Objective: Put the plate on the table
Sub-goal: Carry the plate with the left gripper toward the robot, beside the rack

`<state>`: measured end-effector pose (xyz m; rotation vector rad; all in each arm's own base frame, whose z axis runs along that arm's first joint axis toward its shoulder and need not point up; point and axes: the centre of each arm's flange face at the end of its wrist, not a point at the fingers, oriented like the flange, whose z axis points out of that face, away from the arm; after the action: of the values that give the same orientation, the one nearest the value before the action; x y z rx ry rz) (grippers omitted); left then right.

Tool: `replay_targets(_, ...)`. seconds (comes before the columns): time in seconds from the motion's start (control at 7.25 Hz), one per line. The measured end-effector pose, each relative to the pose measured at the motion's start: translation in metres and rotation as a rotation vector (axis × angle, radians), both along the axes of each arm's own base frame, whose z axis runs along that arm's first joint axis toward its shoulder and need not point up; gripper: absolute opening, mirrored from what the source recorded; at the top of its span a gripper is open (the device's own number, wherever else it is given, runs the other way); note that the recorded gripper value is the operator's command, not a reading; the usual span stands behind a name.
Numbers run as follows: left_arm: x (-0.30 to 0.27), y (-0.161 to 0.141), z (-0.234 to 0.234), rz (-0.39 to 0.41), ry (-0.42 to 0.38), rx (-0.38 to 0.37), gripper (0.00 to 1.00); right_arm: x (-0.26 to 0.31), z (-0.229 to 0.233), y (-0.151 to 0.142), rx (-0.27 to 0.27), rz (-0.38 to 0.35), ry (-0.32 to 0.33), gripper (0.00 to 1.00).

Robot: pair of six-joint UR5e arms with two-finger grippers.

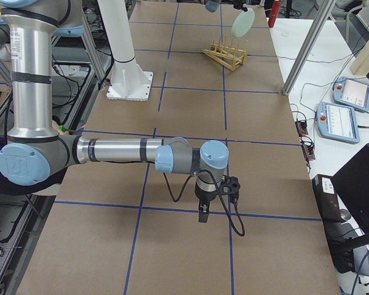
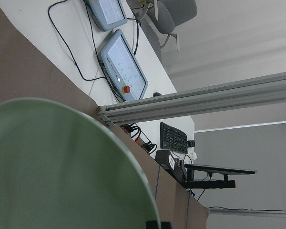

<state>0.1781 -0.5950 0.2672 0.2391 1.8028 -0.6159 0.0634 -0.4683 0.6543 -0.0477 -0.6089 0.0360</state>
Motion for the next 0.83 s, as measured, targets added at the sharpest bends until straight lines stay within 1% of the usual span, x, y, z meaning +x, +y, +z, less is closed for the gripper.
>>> replay_targets(0.28,-0.016,0.024,-0.059,0.051,-0.045,-0.028,0.0,0.0,0.0,0.0,0.0,0.0,0.0,1.0)
replay_targets(0.41,-0.018,0.036,-0.094,0.062,-0.083,-0.039,0.0,0.0,0.0,0.0,0.0,0.0,0.0,1.0)
replay_targets(0.55,-0.011,0.048,-0.126,0.078,-0.145,-0.044,0.0,0.0,0.0,0.0,0.0,0.0,0.0,1.0)
replay_targets(0.69,0.009,0.066,-0.148,0.116,-0.218,-0.038,0.0,0.0,0.0,0.0,0.0,0.0,0.0,1.0)
replay_targets(0.83,0.036,0.083,-0.159,0.164,-0.279,-0.035,0.0,0.0,0.0,0.0,0.0,0.001,0.0,1.0)
